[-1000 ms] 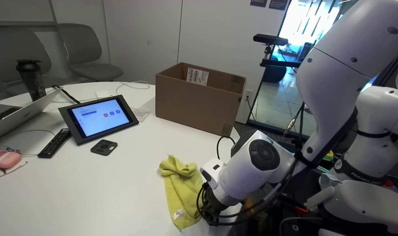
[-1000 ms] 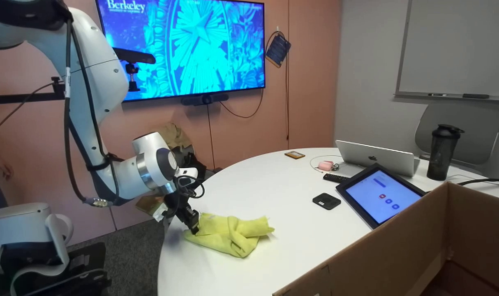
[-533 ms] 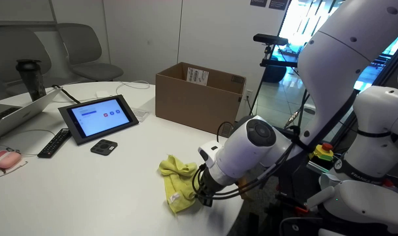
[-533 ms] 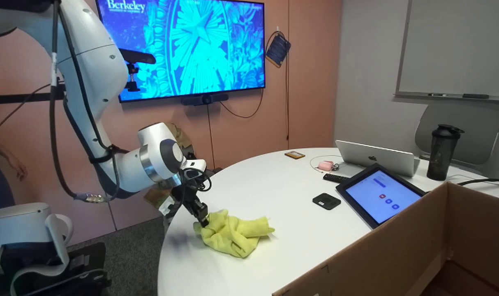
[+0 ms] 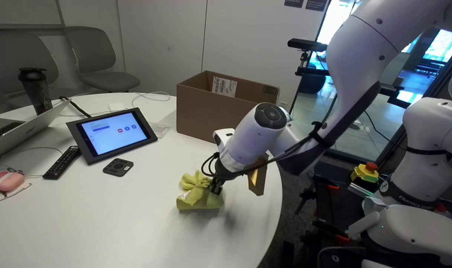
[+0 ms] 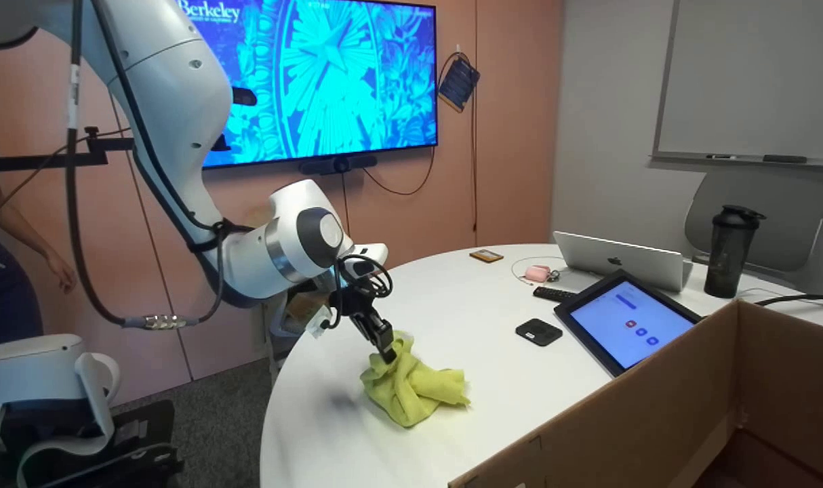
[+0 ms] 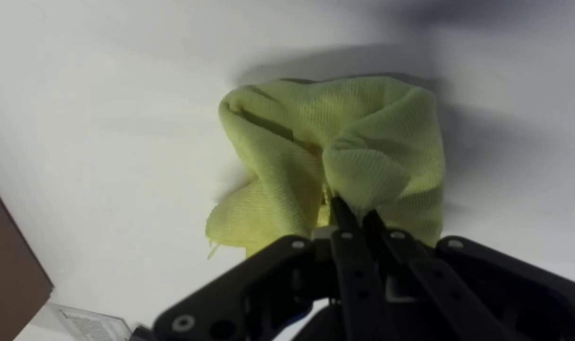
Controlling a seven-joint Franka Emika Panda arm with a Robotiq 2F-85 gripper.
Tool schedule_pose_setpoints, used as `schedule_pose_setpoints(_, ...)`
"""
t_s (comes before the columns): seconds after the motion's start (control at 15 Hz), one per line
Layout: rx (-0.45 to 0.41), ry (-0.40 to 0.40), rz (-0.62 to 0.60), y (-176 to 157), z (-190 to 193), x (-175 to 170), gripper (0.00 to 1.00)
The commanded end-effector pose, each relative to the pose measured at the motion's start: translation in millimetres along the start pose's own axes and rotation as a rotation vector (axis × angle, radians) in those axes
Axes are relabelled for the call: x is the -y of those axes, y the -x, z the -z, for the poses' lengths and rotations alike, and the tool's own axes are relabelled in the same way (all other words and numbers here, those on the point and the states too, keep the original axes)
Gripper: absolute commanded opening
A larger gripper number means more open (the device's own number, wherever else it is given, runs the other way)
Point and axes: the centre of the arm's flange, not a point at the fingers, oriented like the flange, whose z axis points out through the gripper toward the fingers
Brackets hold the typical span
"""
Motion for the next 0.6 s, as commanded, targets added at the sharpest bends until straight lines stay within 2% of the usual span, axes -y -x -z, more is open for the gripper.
schedule_pose_setpoints(0.0,0.027,0.061,-0.052,-45,-31,-18,0.03)
schedule_pose_setpoints(0.27,0.104,0.103,-0.097,-59,-68,-31,0.03)
schedule_pose_setpoints(0.53,0.204,0.099,-0.142,-59,-106,-37,0.03)
